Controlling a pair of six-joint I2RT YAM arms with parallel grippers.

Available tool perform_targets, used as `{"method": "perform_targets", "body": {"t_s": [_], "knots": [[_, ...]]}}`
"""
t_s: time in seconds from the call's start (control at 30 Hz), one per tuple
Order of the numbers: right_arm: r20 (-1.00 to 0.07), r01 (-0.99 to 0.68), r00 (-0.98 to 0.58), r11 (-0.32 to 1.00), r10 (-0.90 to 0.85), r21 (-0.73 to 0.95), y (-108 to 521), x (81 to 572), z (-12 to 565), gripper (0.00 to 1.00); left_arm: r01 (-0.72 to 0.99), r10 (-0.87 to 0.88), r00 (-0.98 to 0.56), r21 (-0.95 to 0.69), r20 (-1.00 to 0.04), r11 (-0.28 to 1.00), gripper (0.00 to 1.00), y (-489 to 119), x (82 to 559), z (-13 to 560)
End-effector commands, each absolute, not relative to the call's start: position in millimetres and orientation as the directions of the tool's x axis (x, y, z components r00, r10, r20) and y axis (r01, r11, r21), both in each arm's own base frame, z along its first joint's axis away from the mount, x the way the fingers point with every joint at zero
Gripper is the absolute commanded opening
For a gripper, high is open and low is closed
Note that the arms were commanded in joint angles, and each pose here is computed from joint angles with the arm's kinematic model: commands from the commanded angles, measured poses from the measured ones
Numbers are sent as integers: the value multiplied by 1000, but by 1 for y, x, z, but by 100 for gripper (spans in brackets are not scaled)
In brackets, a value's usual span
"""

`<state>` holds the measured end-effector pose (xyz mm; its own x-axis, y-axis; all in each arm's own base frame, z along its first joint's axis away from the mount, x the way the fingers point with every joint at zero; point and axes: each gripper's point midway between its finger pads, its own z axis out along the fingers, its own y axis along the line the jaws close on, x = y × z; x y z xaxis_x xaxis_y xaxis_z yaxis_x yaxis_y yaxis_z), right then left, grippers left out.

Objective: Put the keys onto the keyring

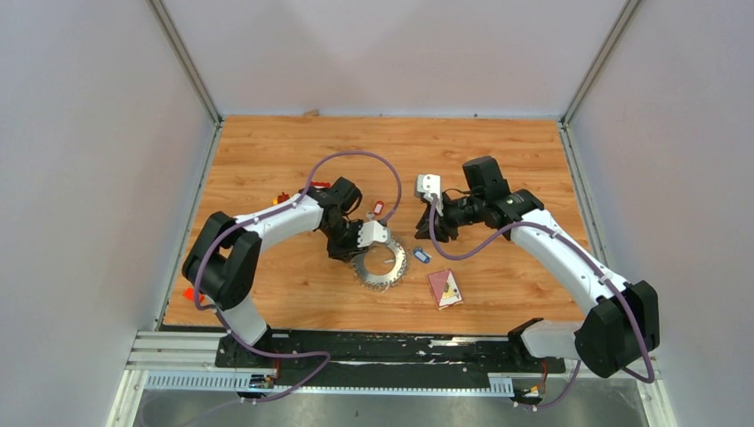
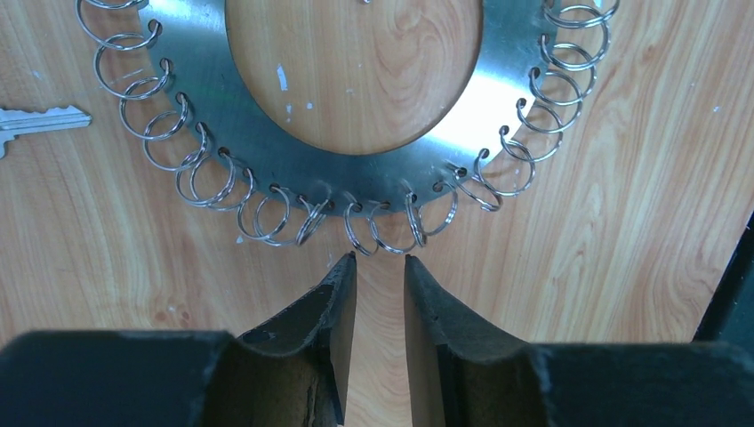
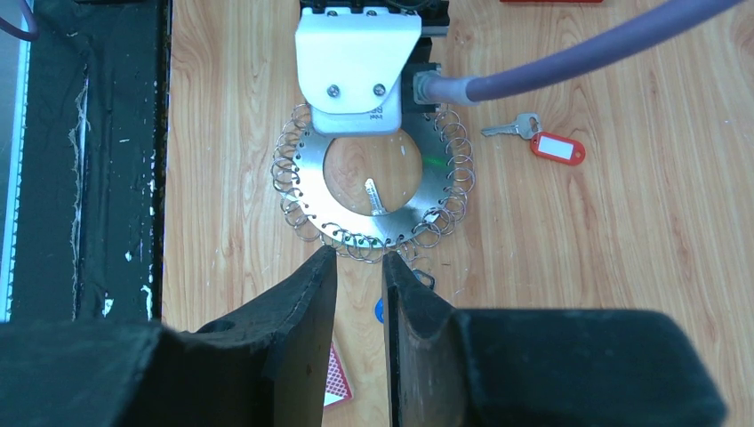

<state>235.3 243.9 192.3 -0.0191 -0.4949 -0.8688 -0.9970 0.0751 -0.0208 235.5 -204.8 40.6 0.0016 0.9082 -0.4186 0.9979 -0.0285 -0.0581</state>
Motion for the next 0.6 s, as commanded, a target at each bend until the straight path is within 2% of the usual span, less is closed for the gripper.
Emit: {"method": "perform_targets", "body": {"t_s": [0.0,0.57], "knots": [[-878,-998,4,48,-479,-31,247,235,195,26,999,887,-23,-37,-460,7,33,-219,251,46],[-872,-999,-14,46,-489,-9,247,235,191,26,998,888,-62,-48,-455,45,25,-226,262,45]]}}
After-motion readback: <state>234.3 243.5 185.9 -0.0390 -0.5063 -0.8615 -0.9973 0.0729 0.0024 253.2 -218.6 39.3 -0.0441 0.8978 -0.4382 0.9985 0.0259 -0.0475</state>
